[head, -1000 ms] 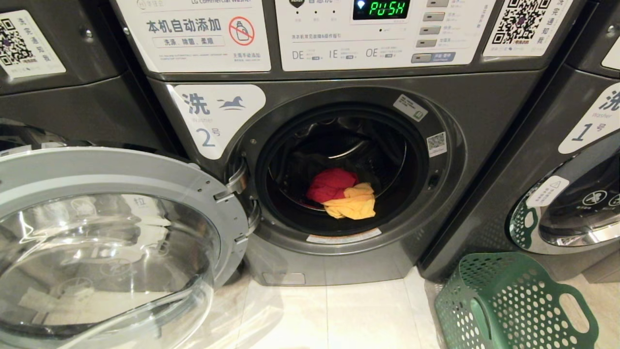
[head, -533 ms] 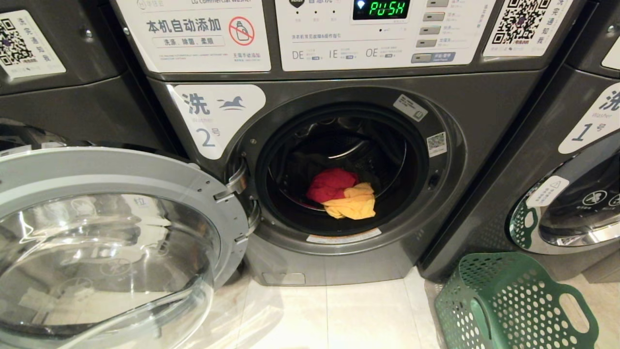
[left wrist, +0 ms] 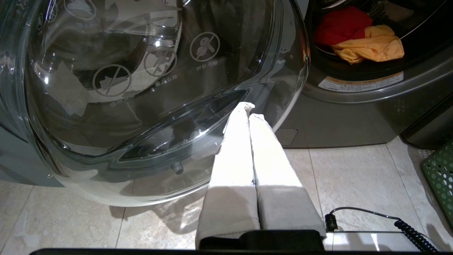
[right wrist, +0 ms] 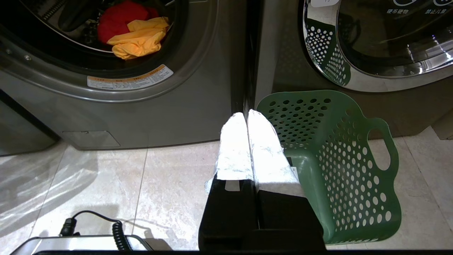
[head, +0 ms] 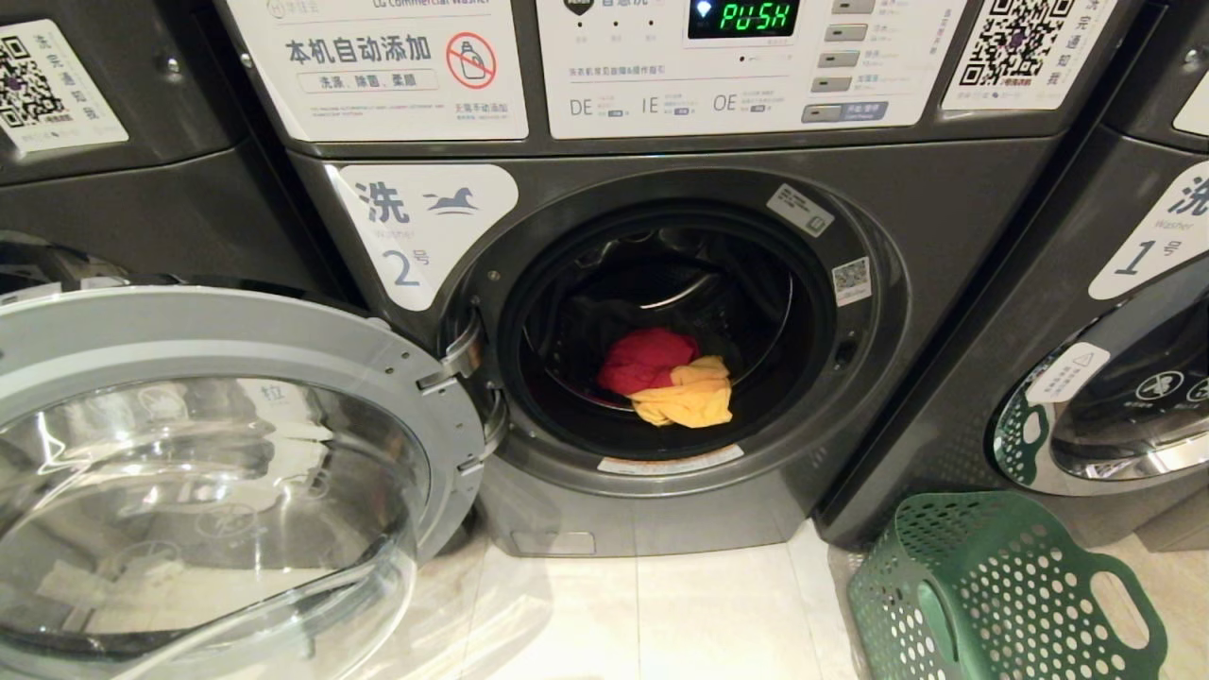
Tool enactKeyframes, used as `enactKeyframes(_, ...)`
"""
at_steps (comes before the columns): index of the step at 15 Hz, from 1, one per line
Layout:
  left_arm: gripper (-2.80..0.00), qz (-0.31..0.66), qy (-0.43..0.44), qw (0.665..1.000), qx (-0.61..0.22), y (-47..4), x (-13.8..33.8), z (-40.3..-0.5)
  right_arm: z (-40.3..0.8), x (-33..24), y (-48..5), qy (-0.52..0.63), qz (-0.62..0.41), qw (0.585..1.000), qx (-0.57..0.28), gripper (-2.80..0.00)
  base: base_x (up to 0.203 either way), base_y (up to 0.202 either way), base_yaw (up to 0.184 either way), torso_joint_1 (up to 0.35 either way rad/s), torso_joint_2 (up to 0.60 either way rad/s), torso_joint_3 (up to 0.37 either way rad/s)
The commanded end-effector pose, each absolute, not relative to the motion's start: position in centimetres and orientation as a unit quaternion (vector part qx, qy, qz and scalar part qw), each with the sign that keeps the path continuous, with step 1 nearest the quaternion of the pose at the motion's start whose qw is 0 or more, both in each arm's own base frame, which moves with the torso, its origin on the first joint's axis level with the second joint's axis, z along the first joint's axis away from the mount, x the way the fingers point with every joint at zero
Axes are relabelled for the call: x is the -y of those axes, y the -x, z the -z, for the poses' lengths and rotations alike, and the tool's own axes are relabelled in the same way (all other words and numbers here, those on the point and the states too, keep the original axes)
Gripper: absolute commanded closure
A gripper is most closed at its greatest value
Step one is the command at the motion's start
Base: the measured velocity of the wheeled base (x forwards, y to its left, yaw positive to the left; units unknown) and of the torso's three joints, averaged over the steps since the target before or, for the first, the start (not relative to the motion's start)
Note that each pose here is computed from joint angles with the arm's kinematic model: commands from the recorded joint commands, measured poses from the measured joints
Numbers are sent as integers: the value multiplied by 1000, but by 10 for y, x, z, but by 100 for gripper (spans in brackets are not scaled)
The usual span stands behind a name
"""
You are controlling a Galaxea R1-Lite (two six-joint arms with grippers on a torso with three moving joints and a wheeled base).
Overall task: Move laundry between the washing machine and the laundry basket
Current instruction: Pick a cloth and place it into the basket
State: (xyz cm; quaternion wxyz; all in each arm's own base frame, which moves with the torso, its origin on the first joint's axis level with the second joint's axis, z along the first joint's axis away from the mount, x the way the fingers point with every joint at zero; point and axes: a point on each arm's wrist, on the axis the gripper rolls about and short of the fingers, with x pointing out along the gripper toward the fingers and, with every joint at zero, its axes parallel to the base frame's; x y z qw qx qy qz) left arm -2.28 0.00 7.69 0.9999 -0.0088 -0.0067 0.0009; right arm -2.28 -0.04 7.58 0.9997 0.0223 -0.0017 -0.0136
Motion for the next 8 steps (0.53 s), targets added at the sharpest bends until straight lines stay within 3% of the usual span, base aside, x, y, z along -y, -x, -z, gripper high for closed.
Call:
enactKeyframes(1, 0, -1, 9, 1000, 6, 23, 0, -77, -76, 0, 23, -22, 14, 1000, 1, 0, 0, 0, 0, 0, 0, 0)
enactKeyframes(8, 0, -1, 9, 1000, 6, 23, 0, -77, -76, 0, 23, -22, 14, 1000, 1, 0, 0, 0, 0, 0, 0, 0)
